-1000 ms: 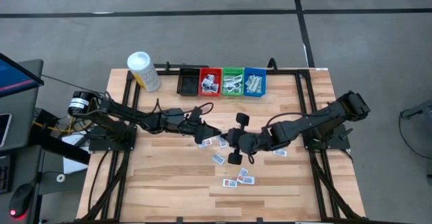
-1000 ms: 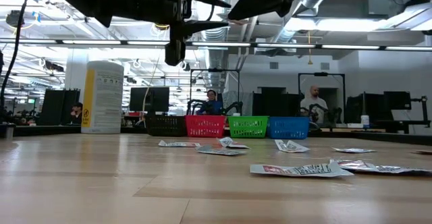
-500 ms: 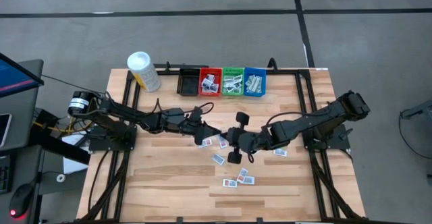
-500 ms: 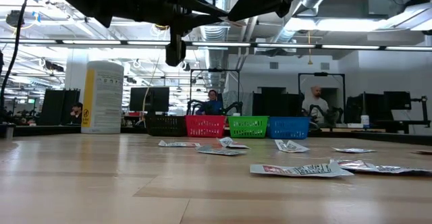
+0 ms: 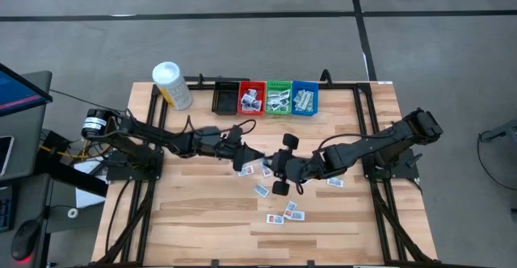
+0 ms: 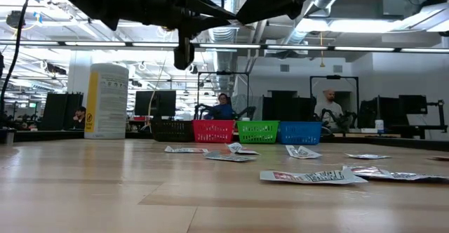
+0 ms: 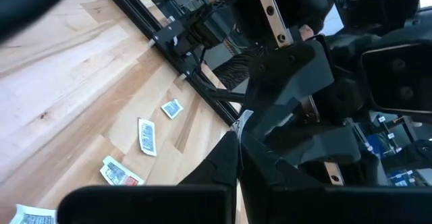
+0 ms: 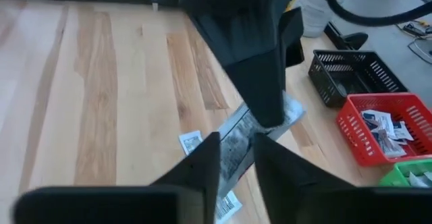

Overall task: Pick & Place First Aid Supplies
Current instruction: Put the ointment pack into the black bin

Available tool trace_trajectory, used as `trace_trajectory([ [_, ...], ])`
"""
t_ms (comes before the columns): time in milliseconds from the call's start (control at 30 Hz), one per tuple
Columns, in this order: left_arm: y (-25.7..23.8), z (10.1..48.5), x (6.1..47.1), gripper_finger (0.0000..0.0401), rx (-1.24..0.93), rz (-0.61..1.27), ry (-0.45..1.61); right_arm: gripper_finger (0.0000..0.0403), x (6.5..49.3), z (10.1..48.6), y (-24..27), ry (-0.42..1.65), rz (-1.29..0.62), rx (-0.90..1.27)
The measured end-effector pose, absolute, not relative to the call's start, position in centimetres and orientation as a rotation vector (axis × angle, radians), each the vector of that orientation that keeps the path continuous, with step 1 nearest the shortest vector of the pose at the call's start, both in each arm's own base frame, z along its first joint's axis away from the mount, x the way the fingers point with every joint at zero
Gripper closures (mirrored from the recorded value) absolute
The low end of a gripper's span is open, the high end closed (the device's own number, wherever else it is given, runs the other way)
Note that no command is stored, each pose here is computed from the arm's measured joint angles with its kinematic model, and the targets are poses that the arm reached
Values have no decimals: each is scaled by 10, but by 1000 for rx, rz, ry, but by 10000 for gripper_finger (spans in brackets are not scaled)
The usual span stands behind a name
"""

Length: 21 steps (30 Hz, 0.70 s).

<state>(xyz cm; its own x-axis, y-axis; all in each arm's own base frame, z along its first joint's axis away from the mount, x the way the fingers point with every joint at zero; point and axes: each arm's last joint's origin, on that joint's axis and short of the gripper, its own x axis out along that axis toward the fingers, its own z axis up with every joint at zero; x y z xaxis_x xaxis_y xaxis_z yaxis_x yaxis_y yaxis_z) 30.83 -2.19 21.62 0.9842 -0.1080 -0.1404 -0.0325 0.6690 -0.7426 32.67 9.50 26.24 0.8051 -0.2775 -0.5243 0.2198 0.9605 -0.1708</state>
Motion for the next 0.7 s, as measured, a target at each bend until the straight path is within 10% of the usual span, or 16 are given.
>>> trace_trajectory([
  [333,22,215,308,395,-772,2,172,225,323,248,66,718,-424,-17],
  [700,134,196,272,393,-650,361,260,211,324,244,24,809,-513,-93],
])
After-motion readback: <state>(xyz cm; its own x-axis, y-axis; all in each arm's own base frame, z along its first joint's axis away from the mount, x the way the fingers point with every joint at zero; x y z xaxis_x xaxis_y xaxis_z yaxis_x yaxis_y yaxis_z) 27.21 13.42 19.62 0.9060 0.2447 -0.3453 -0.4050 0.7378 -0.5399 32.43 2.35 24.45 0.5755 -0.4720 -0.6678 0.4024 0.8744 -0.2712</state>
